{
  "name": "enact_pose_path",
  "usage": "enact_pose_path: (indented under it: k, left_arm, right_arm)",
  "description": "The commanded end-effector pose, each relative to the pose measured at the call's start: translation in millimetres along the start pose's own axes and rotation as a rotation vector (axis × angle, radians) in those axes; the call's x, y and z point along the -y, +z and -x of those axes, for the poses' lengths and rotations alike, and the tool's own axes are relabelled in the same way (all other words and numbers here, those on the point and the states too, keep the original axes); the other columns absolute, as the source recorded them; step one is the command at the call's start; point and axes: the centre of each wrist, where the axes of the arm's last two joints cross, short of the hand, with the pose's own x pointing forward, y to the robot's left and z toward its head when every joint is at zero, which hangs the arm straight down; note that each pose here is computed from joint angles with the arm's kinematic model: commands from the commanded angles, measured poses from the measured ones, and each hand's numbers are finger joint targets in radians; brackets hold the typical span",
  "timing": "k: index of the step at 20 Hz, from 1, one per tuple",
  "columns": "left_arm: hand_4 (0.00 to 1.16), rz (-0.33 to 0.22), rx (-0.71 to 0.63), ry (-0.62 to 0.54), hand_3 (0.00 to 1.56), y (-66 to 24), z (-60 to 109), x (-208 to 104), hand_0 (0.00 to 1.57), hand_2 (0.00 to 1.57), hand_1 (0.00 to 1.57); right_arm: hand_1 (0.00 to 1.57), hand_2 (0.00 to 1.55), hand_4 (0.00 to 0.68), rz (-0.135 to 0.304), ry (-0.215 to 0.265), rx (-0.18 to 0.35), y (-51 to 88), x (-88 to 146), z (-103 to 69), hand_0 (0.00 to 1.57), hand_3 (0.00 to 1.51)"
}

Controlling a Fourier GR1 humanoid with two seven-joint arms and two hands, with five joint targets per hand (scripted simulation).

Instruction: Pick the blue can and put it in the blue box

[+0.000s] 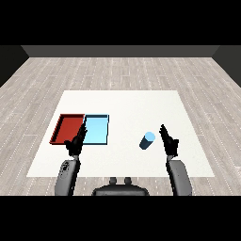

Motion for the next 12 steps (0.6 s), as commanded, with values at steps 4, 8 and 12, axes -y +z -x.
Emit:
enact_pose_path:
  k: [4,8,12]
  left_arm:
    - [0.00,-0.036,0.019,-0.066,0.00,-1.6,-4.5,-14,0.00,0.00,0.00]
    - [0.00,0.010,0.322,0.048,0.00,-1.2,-36.5,-8,0.00,0.00,0.00]
    - [0.00,0.001,0.355,0.063,0.00,5.8,-3.4,-23,0.00,0.00,0.00]
  right_arm:
    - [0.00,0.00,0.000,-0.006,-0.016,0.043,14.0,-5,-2.5,0.00,0.00]
    - [0.00,0.00,0.000,-0.111,-0.213,0.290,11.5,-11,-22.0,0.00,0.00]
    - [0.00,0.00,0.000,-0.135,-0.220,0.318,35.4,1,-12.8,0.00,0.00]
